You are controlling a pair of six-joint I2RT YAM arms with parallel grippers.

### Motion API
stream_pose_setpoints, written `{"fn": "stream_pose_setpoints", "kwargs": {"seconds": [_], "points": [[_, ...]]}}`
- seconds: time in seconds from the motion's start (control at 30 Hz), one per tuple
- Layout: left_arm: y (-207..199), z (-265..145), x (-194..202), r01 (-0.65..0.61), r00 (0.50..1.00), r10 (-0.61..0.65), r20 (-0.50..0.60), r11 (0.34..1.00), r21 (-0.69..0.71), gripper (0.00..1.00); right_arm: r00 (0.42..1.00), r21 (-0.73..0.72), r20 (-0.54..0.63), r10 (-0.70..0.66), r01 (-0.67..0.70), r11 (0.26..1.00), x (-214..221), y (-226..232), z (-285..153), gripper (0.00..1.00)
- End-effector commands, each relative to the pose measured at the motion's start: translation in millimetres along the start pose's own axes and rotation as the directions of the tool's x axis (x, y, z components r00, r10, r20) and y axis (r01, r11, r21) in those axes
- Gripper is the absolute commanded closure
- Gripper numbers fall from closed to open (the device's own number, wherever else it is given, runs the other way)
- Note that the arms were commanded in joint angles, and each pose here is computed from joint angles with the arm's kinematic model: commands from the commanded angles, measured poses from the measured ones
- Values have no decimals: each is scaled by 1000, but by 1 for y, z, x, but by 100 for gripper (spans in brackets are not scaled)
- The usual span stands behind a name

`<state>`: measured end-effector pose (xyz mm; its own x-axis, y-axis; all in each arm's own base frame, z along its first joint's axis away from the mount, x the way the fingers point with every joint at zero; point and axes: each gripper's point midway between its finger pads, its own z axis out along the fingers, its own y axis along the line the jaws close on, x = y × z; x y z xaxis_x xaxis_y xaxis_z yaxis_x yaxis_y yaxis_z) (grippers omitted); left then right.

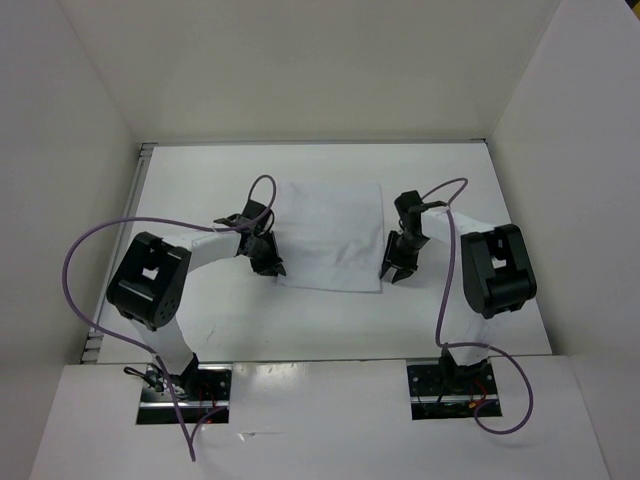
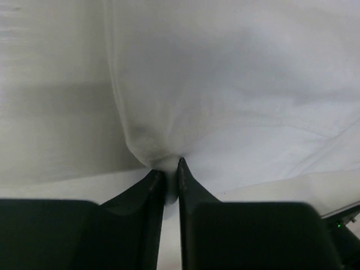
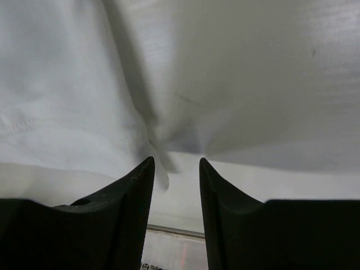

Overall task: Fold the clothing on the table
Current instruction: Fold the skirt

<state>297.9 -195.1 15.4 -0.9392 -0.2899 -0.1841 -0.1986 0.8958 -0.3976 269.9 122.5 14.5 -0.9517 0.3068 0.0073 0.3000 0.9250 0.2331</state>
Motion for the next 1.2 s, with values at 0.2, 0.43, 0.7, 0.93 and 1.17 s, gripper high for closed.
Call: {"fn": "stream_pose_setpoints", "kwargs": {"seconds": [0.2,0.43,0.7,0.93,1.17], "points": [[34,26,23,-9,997,0,-77,994,-109,100,1000,-101,13,-11,13,995,17,14,-23,52],[37,25,27,-16,996,5,-92,993,-120,100,999,-79,-44,-21,17,997,19,13,13,52],[20,33,12,-37,996,32,-84,997,-65,100,999,-109,43,-29,33,994,-25,38,15,93],[-133,-123,-178,-300,885,196,422,934,194,100,712,-125,702,-31,165,978,-178,103,-260,100],[-157,-233,-208,-428,746,232,624,885,184,100,625,-156,780,-42,259,953,-160,116,-336,100]]}}
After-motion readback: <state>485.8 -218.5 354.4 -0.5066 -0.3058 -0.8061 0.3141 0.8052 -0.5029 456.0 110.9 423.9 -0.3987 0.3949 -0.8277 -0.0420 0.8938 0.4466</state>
